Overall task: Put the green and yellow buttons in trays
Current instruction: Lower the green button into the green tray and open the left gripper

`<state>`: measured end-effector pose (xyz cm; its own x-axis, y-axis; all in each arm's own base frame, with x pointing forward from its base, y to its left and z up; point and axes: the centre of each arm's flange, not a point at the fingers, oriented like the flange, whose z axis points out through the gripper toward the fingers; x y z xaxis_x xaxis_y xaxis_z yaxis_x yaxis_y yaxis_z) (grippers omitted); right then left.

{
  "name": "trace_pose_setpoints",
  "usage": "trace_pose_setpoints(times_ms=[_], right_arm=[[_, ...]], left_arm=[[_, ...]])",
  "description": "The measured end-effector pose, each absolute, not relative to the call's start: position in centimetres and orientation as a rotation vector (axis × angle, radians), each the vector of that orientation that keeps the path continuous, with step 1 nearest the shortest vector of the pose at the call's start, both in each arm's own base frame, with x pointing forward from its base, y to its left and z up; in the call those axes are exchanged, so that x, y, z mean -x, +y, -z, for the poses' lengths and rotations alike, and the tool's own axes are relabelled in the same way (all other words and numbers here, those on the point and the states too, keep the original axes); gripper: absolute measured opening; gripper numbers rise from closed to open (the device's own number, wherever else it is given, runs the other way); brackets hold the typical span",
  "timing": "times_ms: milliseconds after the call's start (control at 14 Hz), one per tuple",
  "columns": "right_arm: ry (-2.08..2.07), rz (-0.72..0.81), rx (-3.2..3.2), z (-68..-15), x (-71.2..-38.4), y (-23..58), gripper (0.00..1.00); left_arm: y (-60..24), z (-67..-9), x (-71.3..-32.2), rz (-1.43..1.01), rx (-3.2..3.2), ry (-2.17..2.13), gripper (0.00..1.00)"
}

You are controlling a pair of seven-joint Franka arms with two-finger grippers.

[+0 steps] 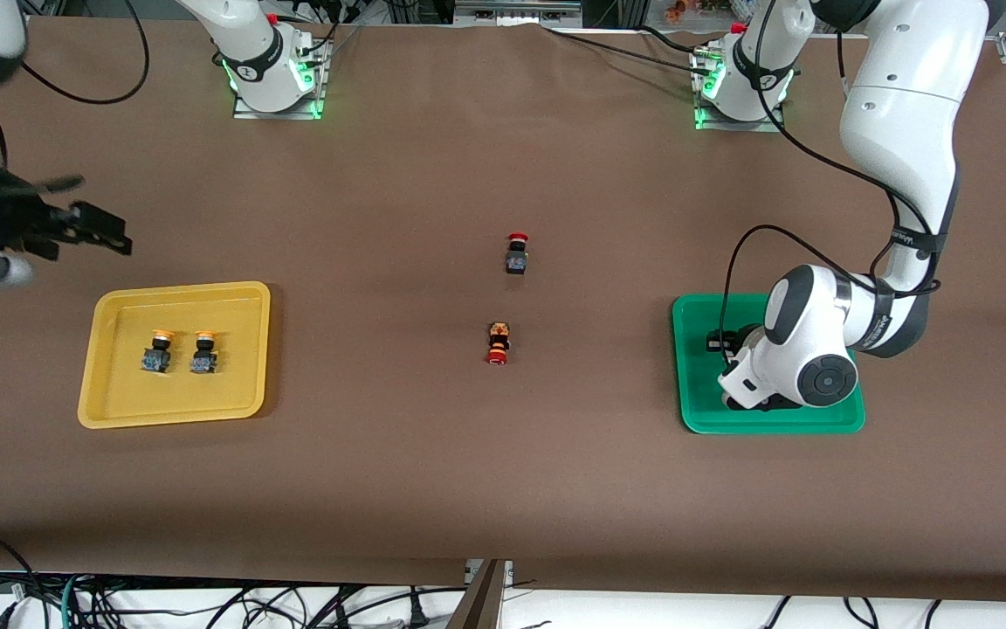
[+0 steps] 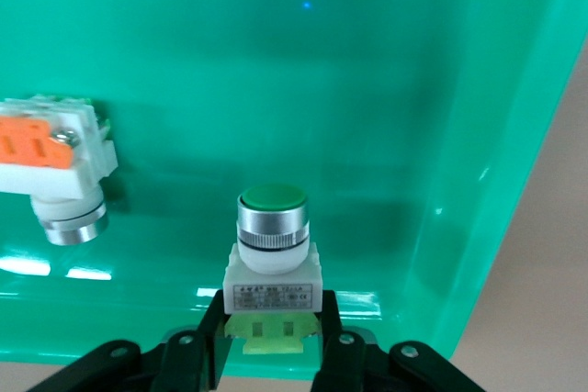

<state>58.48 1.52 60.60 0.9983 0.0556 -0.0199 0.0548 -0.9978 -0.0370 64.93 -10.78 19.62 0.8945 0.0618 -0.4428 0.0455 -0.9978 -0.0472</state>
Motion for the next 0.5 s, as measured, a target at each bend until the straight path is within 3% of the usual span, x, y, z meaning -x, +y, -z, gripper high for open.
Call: trace_pose_setpoints(times_ms=[214,500], right_arm=[[-0.072,0.013,3.103,-63.2,-56.3,0.9,1.00],[-0.075,-0.040,3.103,-62.0,-56.5,1.0,1.00]], left_arm=[[-10.5,-19.4,-65.0,-0.710,3.024,-0.093,0.42],[-9.0,-21.2,-66.3,-0.650,3.048,-0.131,0.76]])
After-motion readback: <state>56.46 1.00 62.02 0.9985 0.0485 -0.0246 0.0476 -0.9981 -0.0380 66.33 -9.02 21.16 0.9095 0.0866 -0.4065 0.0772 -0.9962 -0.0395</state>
